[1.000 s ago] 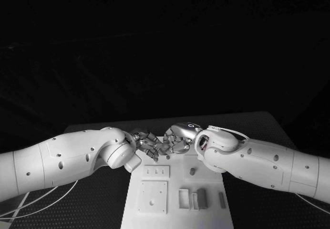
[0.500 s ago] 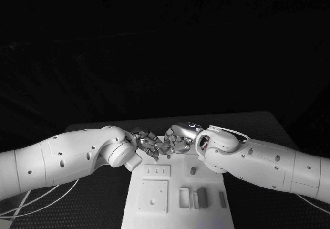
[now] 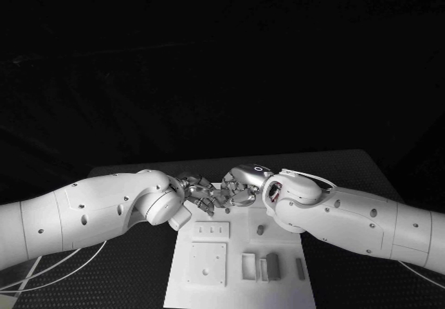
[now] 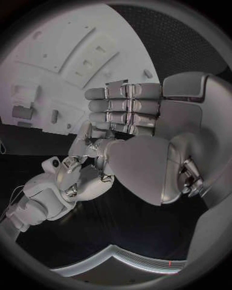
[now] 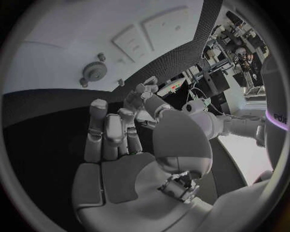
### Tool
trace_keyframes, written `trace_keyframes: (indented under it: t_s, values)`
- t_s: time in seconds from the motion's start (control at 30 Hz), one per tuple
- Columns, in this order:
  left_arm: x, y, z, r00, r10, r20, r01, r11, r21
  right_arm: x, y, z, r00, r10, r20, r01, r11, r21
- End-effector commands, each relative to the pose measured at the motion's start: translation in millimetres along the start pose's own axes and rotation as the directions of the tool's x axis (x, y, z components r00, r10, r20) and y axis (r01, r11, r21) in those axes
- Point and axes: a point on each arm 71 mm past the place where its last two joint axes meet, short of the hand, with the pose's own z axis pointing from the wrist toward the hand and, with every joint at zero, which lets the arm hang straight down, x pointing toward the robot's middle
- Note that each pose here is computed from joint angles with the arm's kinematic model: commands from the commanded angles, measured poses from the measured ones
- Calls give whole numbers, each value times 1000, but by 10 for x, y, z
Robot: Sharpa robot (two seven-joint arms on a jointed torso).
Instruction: Assemble the parts on the task board
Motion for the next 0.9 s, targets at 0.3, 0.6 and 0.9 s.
trace_keyframes:
  t_s: [0.3,0.6,0.9]
  values:
    - [31,-28,0,1000,3,-8,-3,1000,4,12,42,8,1000,7,2,-7,1000,-8]
    - [43,-35,10,1000,8,-12,-8,1000,3,13,57,7,1000,8,2,-8,1000,-7]
    - [55,-44,18,1000,9,-13,-9,1000,5,14,59,8,1000,8,2,-8,1000,-5]
